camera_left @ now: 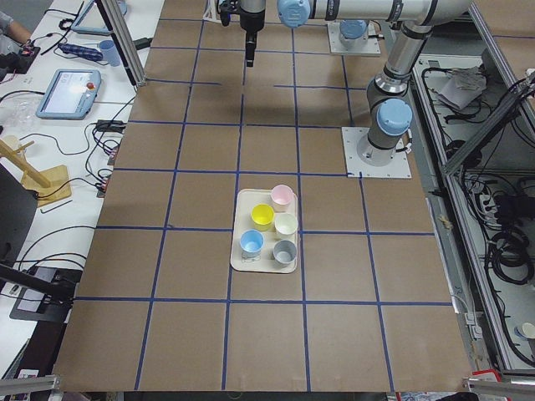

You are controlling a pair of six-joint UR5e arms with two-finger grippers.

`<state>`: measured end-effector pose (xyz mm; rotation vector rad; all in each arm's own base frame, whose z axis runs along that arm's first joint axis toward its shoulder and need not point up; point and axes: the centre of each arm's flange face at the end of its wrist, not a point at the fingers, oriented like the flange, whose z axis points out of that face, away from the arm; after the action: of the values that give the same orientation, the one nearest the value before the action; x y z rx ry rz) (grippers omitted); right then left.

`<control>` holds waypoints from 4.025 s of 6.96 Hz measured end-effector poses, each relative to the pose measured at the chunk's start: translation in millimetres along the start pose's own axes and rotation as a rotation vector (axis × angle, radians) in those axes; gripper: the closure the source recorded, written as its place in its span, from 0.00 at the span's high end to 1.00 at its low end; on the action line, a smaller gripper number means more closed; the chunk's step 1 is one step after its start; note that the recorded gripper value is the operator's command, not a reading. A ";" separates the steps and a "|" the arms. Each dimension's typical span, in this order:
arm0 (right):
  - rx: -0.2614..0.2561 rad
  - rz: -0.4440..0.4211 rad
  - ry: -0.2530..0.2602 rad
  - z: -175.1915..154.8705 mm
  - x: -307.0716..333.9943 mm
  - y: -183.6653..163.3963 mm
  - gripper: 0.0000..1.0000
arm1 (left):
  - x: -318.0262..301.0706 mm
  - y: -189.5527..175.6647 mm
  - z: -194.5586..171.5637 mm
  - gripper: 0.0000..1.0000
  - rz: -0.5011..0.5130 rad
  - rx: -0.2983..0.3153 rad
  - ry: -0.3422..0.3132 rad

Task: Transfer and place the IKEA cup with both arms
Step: 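Move the right gripper to the light blue cup on the wire rack, then close the right gripper on the light blue cup's base in the rack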

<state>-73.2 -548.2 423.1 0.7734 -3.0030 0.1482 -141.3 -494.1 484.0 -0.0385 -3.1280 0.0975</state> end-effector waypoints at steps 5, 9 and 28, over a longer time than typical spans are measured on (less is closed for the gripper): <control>-0.010 -0.082 -0.028 59.1 90.6 -28.4 1.00 | 0.0 -0.1 -0.2 1.00 0.000 0.000 0.000; -0.013 -0.144 -0.033 87.3 103.0 -33.2 1.00 | 0.0 -0.1 -0.4 1.00 0.000 0.001 0.000; -0.015 -0.239 -0.075 126.1 105.7 -40.7 0.95 | 0.0 -0.2 -0.5 1.00 0.000 0.001 0.002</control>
<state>-147.6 -647.2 307.4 1.1506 -2.9444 0.0906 -141.3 -494.2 484.5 -0.0392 -3.1257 0.0992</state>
